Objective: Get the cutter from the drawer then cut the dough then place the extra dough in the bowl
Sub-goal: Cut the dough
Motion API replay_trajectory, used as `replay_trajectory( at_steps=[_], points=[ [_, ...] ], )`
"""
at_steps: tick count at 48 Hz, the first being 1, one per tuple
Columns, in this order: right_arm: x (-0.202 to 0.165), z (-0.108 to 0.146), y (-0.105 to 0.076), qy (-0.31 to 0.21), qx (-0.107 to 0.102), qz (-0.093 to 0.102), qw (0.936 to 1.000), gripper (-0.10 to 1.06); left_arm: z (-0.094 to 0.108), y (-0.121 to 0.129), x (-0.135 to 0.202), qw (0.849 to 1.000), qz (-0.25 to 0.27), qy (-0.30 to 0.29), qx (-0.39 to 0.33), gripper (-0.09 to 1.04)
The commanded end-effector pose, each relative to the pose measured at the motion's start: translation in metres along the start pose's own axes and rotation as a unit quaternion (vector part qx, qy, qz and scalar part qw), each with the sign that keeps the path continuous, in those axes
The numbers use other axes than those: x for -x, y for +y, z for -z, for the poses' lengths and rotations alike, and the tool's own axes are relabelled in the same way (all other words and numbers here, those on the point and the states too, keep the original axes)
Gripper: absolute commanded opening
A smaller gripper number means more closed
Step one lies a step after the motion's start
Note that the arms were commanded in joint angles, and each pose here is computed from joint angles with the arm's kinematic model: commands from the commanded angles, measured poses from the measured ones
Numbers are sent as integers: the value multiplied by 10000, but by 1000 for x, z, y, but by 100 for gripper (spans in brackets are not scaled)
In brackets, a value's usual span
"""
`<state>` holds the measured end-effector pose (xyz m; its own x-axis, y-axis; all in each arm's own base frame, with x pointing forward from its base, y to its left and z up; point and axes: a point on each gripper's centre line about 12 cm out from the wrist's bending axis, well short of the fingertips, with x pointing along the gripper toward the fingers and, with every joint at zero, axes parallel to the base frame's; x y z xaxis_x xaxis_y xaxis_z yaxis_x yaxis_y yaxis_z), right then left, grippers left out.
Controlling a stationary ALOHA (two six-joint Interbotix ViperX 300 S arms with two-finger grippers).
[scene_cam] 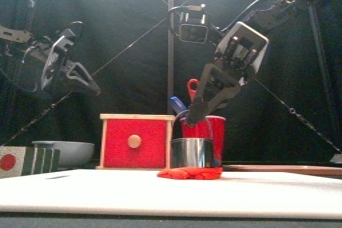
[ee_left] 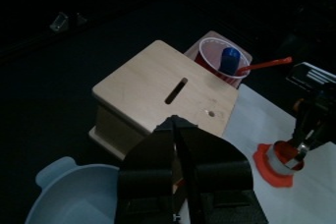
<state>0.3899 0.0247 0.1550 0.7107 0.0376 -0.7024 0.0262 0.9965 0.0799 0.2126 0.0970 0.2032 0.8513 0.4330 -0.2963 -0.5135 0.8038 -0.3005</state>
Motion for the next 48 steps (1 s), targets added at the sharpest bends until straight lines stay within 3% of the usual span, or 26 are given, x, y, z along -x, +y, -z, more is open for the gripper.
replay_trajectory(
  at_steps=[1, 14, 28, 37, 48],
  points=[
    [6, -12, 3, -189, -6, -37, 9998, 66, -5, -2, -1, 10000, 37, -85, -11, 38],
    [11, -18, 6, -285, 21, -72, 9996, 87, -5, -2, -1, 10000, 36, -85, -27, 37],
    [43, -37, 11, -737, 292, -130, 9968, 89, -4, -8, -1, 9997, 164, -60, -191, 39],
    [81, -31, 8, -1151, 396, -141, 9925, 89, 5, -38, 3, 9927, 873, 26, -836, 41],
    [92, 4, 6, -1894, 77, -411, 9810, 89, 13, -78, 17, 9665, 1961, -452, -1594, 57]
  ],
)
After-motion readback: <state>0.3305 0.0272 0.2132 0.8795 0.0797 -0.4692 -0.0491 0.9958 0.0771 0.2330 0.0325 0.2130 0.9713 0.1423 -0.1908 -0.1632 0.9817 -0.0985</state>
